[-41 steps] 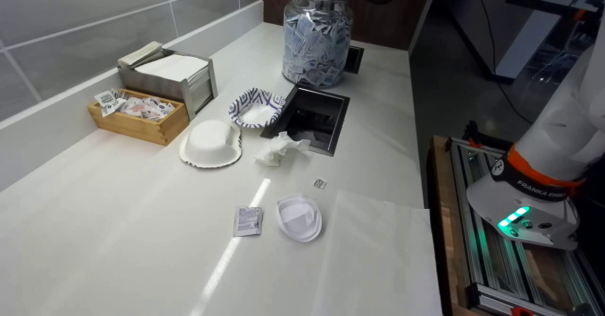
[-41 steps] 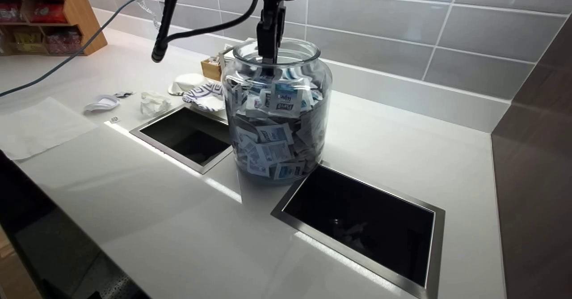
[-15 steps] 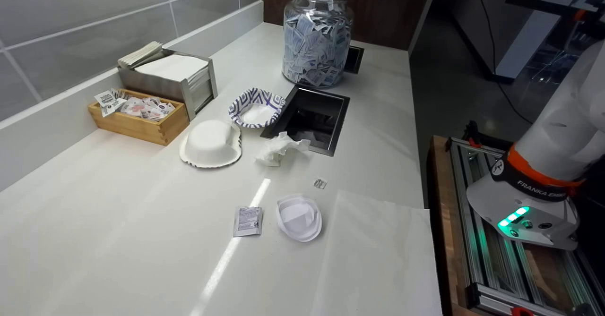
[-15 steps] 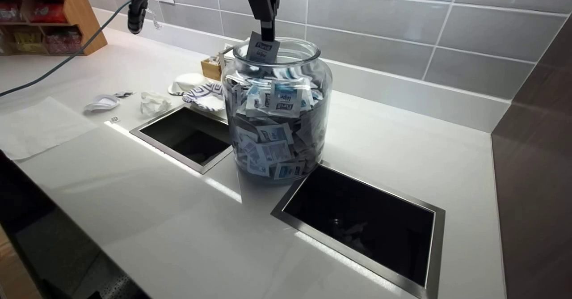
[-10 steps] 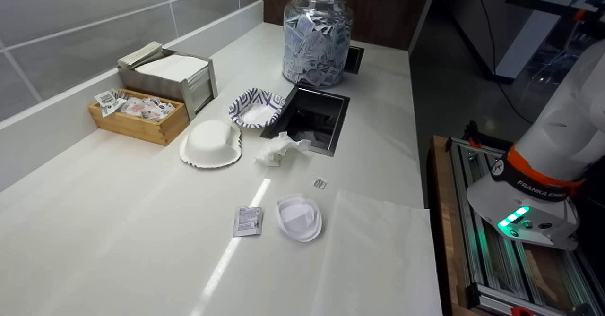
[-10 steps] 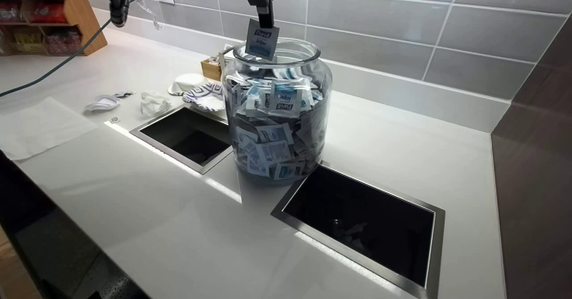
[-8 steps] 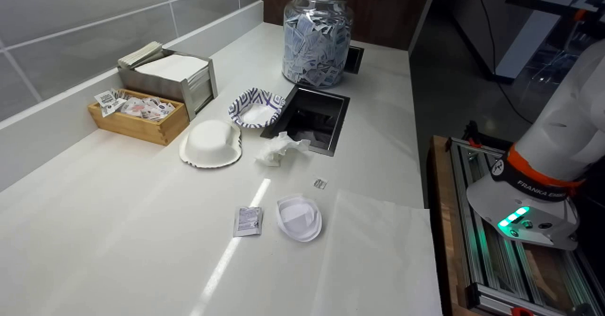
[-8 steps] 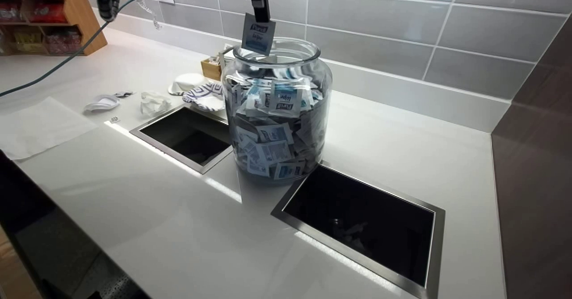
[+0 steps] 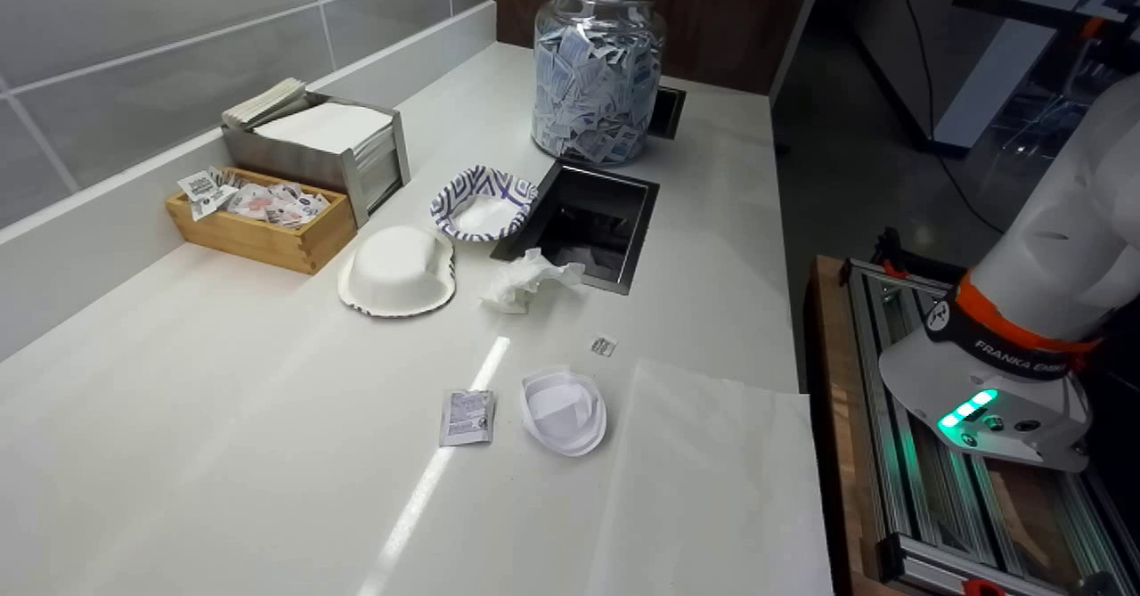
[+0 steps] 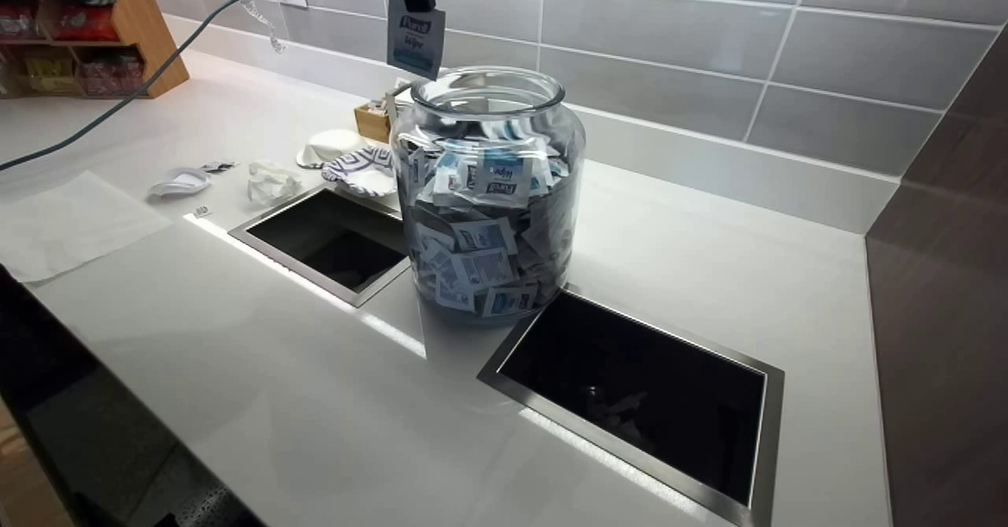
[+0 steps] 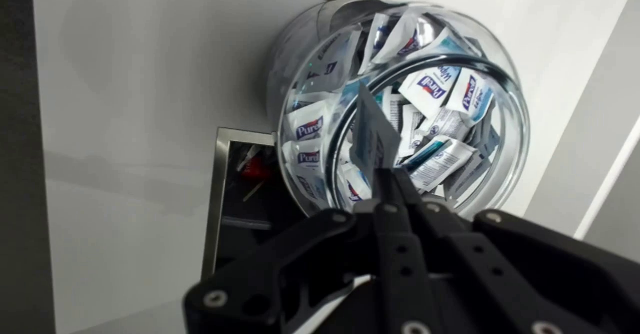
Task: Pick up one white sachet from the jar and put it on the counter
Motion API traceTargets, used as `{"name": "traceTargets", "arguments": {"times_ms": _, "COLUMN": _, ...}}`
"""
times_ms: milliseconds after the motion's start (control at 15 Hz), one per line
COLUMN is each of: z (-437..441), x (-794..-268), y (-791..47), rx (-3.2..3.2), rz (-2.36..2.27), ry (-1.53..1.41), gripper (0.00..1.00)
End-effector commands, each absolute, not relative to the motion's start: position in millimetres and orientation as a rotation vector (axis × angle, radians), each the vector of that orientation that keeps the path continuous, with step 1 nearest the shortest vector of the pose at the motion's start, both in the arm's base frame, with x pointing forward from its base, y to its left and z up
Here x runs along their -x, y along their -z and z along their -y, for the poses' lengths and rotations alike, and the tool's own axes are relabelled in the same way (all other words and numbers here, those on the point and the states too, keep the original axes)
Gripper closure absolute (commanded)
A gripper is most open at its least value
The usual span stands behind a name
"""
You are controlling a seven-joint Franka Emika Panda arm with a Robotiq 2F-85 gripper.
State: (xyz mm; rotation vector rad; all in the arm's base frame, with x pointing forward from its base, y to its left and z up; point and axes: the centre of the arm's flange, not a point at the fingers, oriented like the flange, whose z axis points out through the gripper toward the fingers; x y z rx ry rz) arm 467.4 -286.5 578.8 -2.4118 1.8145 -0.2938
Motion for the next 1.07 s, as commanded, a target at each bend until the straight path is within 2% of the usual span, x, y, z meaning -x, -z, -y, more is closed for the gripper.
{"name": "traceTargets", "arguments": {"times_ms": 0, "z": 275, "x": -438, "y": -570, "rx": 2.324, "rz": -1.979, "ry": 0.233, "gripper": 0.99}}
{"name": "traceTargets", "arguments": {"times_ms": 600, "z": 297, "x": -407, "y": -515, "rx": 2.04, "rz": -2.322, "ry": -0.004, "gripper": 1.0}}
{"name": "traceTargets", "arguments": {"times_ms": 1000, "z": 302, "x": -413, "y": -510, "rx": 2.049, "rz": -2.306, "ry": -0.013, "gripper": 0.99}}
